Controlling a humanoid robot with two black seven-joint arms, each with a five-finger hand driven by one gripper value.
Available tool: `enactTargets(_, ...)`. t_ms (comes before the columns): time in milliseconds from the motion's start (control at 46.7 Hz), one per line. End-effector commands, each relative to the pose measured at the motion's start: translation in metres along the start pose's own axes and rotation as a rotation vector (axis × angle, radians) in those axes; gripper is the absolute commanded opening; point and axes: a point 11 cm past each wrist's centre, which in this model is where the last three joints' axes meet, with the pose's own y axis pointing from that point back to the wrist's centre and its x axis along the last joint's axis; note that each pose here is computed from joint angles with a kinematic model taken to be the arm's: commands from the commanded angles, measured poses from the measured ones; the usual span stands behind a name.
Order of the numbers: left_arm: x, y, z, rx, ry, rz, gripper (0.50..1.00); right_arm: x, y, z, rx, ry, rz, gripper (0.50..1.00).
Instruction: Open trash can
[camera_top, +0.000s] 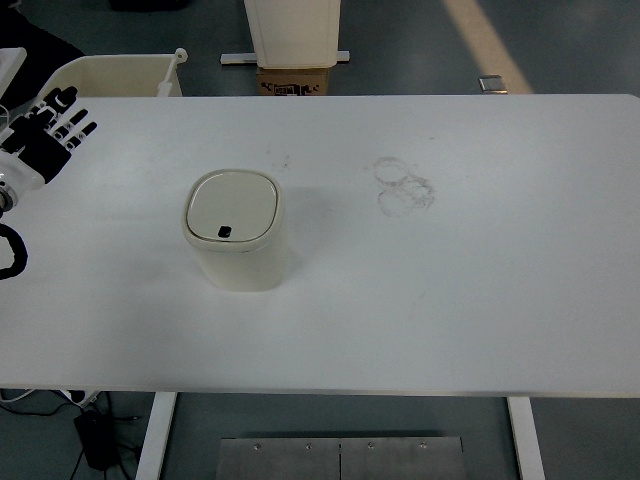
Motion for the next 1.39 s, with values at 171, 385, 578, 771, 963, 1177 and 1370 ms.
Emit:
enactTargets(171,-0.087,-0.018,0.028,0.103,-0.269,-0.168,1.0,0.0,0.0,-0.001,0.001,0.0,-0.001,0.991)
enactTargets(385,-0.146,-0.024,0.035,0.147,-0.456,-0.277,1.0,0.0,0.0,0.0,0.001,0.001,-0.001,0.991)
enactTargets(578,-0.19,-0.023,0.058,0.121,-0.583,-0.355,1.0,0.0,0.0,0.0,0.001,0.001,-0.001,0.991)
enactTargets(771,-0.223,-0.021,0.071,0.081,-0.745,-0.417,1.0,0.0,0.0,0.0,0.001,0.001,-0.001,0.991)
enactTargets(963,-0.245,-0.011,0.046,0.173,-0.97,-0.519,1.0,0.0,-0.001,-0.001,0.002,0.002,-0.002,0.991)
enactTargets(1177,-0.252,0.007,0.011,0.332,-1.201,-0.643,1.0,0.0,-0.001,-0.001,0.003,0.0,-0.001,0.991)
enactTargets(1370,-0.268,0.025,-0.003,0.411,-1.297,-0.758,1.0,0.0,-0.001,-0.001,0.002,0.002,-0.002,0.991)
